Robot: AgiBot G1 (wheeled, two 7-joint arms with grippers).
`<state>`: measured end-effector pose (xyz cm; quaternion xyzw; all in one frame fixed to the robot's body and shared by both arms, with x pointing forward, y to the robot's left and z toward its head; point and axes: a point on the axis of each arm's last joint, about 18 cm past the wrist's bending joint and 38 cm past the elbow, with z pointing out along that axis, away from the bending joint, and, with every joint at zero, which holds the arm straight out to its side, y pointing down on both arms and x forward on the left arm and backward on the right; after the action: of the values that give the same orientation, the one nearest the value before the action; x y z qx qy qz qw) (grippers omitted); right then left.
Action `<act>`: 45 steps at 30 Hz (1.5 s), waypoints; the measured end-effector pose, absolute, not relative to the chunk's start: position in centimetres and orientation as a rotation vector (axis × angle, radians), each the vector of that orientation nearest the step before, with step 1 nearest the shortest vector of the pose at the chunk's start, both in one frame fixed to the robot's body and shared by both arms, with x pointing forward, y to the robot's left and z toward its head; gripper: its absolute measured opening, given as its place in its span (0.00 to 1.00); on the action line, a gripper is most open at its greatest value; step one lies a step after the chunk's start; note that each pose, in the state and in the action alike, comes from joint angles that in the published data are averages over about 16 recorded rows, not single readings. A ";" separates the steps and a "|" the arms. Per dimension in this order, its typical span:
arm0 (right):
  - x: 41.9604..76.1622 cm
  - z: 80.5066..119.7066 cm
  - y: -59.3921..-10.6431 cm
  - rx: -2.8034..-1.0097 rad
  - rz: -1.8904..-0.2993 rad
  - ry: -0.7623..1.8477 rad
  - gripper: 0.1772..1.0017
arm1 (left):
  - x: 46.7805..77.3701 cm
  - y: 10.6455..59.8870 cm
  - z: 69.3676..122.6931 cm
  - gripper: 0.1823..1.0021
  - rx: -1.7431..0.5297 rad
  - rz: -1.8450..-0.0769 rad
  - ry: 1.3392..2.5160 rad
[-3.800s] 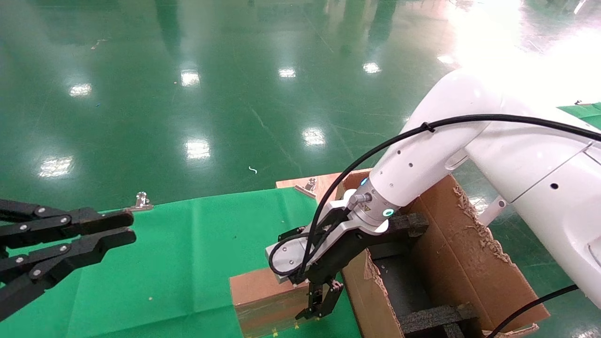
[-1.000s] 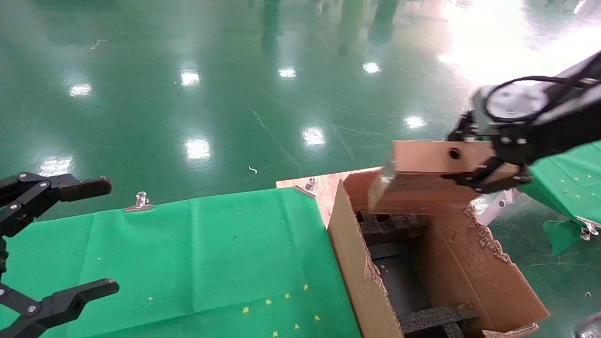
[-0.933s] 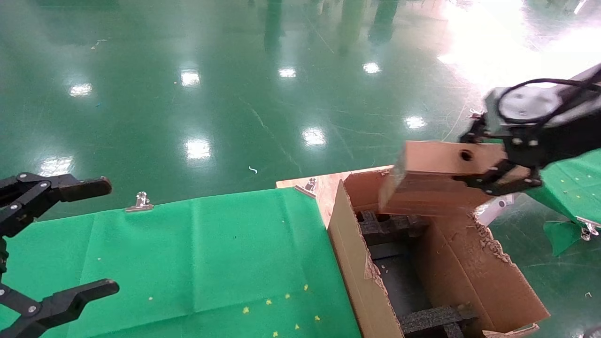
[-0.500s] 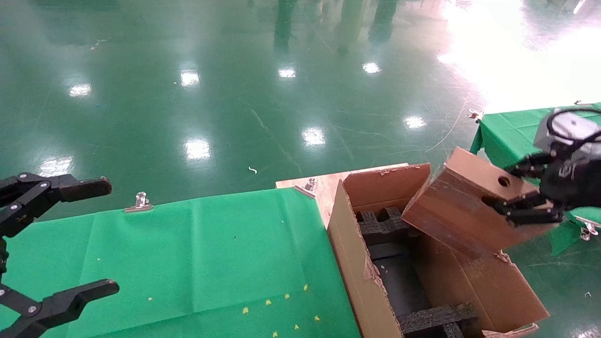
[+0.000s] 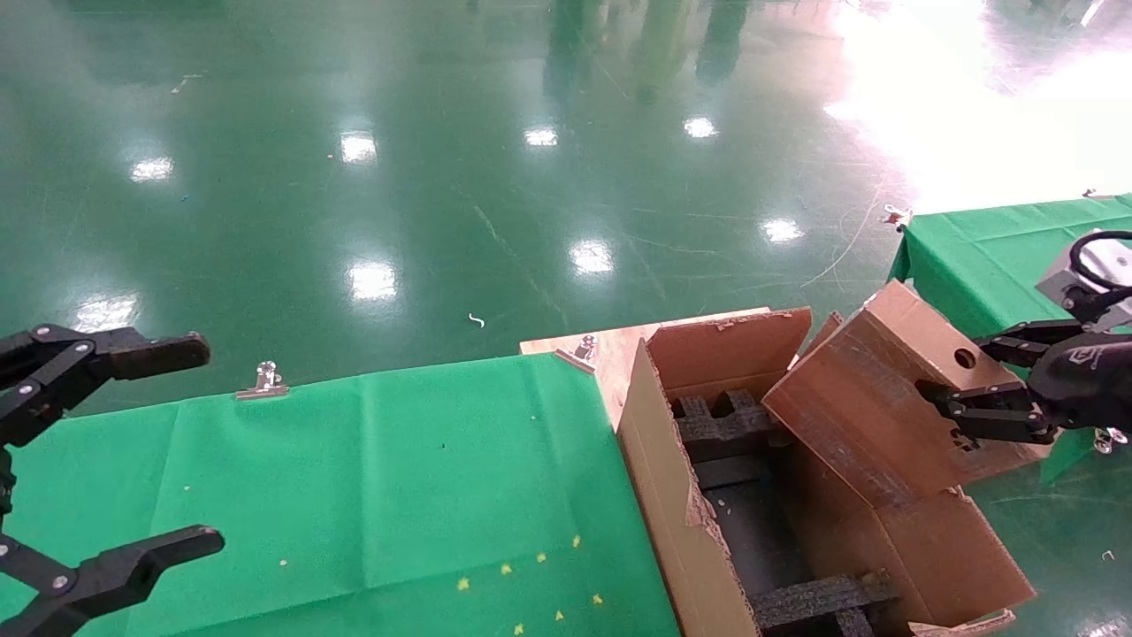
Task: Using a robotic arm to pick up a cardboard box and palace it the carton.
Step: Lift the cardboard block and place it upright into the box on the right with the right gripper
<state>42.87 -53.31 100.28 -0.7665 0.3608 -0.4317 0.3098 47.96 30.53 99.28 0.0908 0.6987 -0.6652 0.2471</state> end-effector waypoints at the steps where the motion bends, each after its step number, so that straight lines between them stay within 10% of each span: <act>1: 42.9 100.2 -53.3 -2.023 -1.140 0.954 0.27 | 48.0 30.5 99.3 1.00 0.248 -1.814 1.905; 45: 48.1 93.4 -53.5 -1.871 -0.921 1.440 0.27 | 48.0 30.5 99.3 1.00 0.248 -1.814 1.905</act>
<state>48.13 -53.47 93.36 -0.7045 0.5421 -0.3470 0.2990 47.96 30.53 99.28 0.0908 0.6987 -0.6652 0.2471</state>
